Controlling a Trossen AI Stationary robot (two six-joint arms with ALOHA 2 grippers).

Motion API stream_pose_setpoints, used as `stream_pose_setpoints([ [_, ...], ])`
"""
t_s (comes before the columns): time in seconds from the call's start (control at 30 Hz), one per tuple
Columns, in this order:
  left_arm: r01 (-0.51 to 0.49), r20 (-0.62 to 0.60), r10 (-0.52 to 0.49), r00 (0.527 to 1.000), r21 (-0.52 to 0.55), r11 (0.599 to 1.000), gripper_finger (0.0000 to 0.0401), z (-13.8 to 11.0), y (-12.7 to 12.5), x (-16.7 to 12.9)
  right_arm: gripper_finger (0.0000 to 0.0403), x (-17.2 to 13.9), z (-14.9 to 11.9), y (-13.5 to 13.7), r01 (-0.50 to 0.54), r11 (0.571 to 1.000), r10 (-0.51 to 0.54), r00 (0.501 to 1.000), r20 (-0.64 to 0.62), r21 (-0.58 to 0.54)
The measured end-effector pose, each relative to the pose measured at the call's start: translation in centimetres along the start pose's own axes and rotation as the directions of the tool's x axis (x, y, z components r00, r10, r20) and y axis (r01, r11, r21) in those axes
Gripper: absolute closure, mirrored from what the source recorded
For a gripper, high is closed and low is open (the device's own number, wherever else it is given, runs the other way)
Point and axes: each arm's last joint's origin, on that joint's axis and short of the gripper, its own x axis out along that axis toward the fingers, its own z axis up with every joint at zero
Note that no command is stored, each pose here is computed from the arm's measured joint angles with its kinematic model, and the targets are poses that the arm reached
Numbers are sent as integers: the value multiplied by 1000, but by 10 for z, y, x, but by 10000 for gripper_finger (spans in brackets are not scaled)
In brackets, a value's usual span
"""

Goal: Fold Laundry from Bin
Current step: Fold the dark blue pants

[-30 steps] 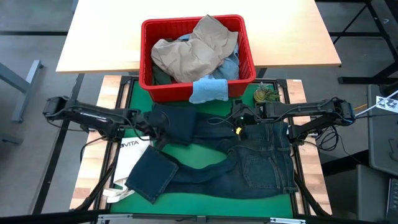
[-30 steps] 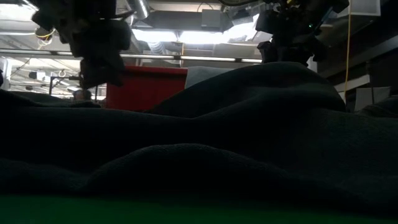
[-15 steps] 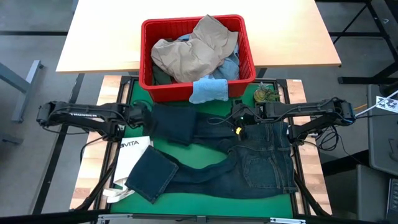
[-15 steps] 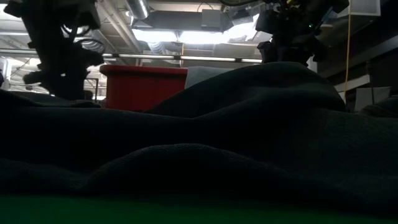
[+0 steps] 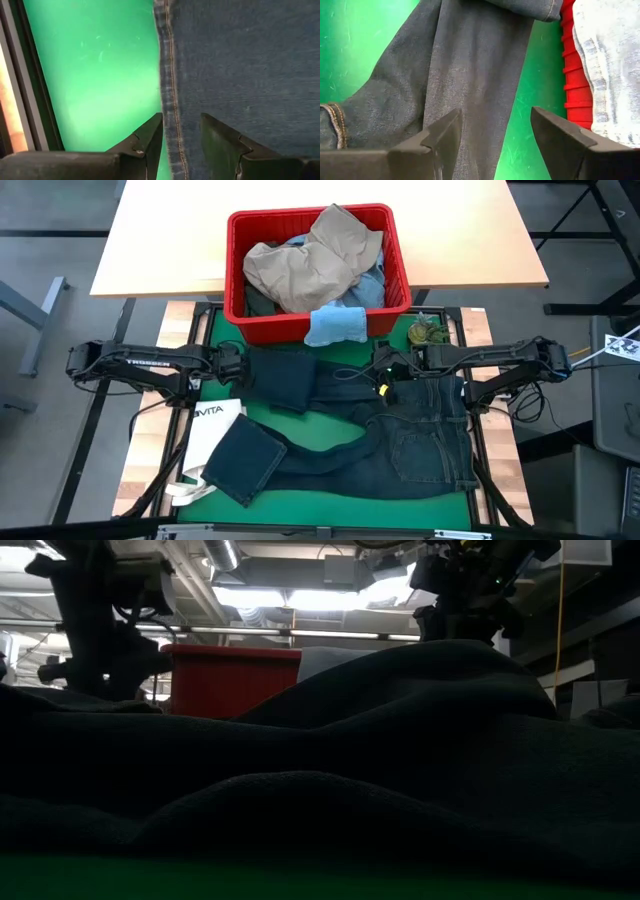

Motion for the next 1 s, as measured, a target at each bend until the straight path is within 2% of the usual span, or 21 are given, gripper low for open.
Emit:
stream_pose_setpoints([
  [0.47,-111,-110,112,988,12,994,278,1,-6,23,166,0,0,0,-1,1000,1,1000,-2,0],
  [0.7,-87,-100,88,991,9,996,278,4,-15,32,166,0,0,0,-1,1000,1,1000,-2,0],
  [1.0,-146,-127,151,980,54,988,278,-5,-14,50,166,0,-1,0,-4,1000,4,1000,-10,-2],
])
